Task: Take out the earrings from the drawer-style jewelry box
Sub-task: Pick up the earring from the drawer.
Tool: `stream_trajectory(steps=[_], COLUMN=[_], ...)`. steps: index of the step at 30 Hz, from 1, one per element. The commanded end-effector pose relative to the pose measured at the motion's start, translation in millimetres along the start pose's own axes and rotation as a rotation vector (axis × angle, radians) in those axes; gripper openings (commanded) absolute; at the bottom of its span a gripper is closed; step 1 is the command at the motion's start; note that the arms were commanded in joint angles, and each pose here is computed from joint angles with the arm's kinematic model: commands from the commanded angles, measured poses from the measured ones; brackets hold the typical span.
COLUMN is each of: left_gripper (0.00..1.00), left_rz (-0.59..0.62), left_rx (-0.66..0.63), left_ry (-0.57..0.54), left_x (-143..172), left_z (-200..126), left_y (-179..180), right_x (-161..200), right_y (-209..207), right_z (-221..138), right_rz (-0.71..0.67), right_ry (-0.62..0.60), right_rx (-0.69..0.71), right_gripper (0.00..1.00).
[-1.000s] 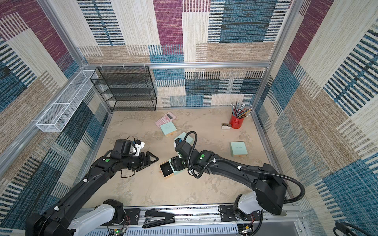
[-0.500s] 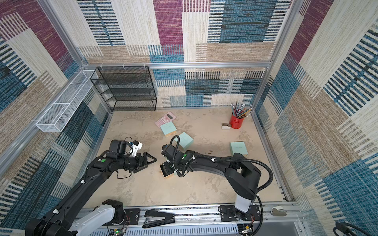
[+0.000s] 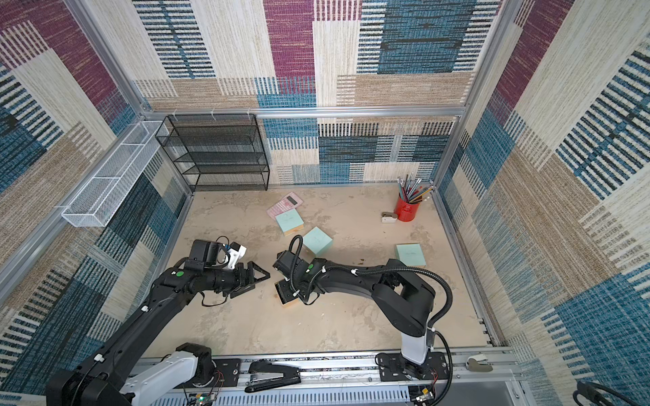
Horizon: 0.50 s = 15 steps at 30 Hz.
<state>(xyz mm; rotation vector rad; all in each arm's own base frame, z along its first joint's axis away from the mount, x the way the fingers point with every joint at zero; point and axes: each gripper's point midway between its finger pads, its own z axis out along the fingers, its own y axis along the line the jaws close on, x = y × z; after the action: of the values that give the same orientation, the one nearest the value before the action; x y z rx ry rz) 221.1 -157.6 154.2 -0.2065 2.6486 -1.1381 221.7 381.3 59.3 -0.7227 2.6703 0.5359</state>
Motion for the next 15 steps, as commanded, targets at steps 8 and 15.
stream_trajectory(steps=[8, 15], left_gripper=[0.86, 0.86], left_rz=[0.031, 0.027], left_rx=[0.024, 0.03], left_ry=[0.002, 0.002], left_x=[-1, -2], left_z=[0, 2], left_y=[-4, -3], right_x=[1, 4], right_y=[-9, -10], right_z=[7, 13], right_rz=[-0.001, -0.014], right_ry=[0.011, 0.026], right_rx=[0.059, 0.096], right_gripper=[0.3, 0.28])
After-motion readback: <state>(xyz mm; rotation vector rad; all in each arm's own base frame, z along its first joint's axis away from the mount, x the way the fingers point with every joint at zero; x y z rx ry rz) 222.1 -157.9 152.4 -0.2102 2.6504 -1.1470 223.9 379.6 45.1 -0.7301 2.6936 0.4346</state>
